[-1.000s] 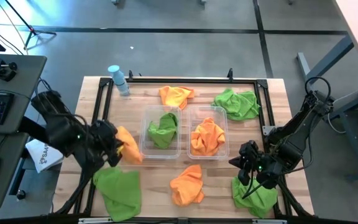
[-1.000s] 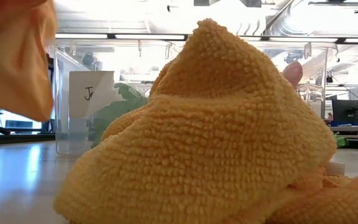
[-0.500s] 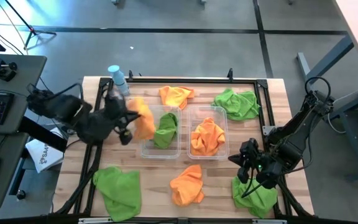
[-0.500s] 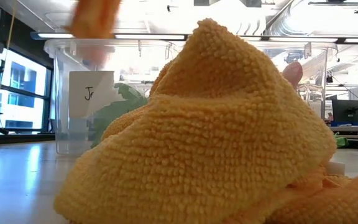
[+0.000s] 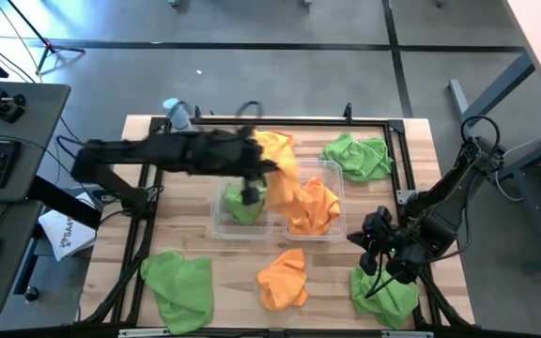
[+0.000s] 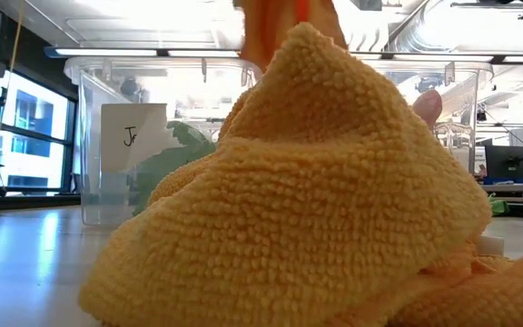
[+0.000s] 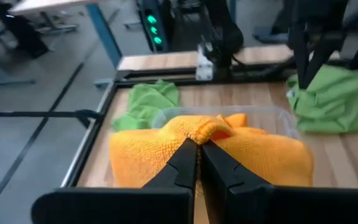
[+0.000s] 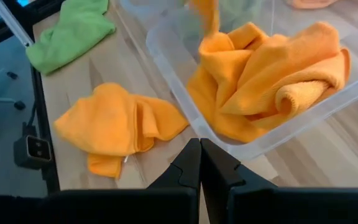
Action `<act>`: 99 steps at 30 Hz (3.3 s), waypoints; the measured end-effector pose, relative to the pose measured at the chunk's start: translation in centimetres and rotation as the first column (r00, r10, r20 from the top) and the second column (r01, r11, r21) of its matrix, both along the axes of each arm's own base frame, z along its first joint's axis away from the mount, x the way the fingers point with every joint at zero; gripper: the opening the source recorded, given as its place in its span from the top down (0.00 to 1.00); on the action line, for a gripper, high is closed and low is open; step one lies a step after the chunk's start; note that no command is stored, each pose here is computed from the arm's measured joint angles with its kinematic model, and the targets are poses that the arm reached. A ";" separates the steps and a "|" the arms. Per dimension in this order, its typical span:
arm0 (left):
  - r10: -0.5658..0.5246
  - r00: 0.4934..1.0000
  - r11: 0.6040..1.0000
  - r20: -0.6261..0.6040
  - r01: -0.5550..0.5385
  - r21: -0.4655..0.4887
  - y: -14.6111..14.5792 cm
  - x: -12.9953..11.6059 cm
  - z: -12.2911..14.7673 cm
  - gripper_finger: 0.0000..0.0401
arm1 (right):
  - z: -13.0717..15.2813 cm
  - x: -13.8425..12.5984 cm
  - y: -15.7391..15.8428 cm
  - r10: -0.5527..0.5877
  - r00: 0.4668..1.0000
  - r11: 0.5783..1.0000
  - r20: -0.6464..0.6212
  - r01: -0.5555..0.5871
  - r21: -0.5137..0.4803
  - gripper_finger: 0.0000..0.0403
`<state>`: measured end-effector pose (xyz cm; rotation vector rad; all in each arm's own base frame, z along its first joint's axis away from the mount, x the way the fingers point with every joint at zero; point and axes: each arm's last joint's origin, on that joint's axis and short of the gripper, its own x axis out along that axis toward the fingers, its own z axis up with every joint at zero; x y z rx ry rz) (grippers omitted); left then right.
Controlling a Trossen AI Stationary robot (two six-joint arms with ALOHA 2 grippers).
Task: Sort microfiber towel by color & place in baskets
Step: Put the orange towel into the right transparent bin, then put the green towel into the left transparent bin
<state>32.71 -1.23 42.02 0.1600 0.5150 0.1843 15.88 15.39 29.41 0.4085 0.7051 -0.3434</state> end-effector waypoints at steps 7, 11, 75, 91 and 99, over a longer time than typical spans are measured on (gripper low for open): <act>-0.138 0.990 0.990 -0.031 0.137 -0.033 1.6 5.9 -4.5 1.00 | 0.0 0.7 -0.7 -0.046 0.999 0.999 0.003 0.046 -0.003 1.00; -0.204 0.979 0.979 -0.017 0.204 -0.012 1.7 8.4 -6.8 1.00 | 0.0 1.1 -1.2 -0.073 0.997 0.997 0.003 0.073 -0.004 1.00; 0.112 0.991 0.929 -0.070 -0.129 -0.348 -2.2 -6.4 -7.5 0.72 | -2.0 -2.6 0.3 -0.152 0.765 0.831 -0.626 0.442 0.338 1.00; 0.235 0.970 0.890 0.060 -0.190 -0.415 -5.3 -11.3 -7.0 0.72 | -5.1 -3.3 5.7 -0.171 0.602 0.715 -0.780 0.620 0.322 1.00; 0.231 0.972 0.887 0.045 -0.191 -0.421 -5.5 -11.0 -7.2 0.72 | -7.1 -2.4 7.3 -0.168 0.577 0.724 -0.799 0.622 0.297 0.82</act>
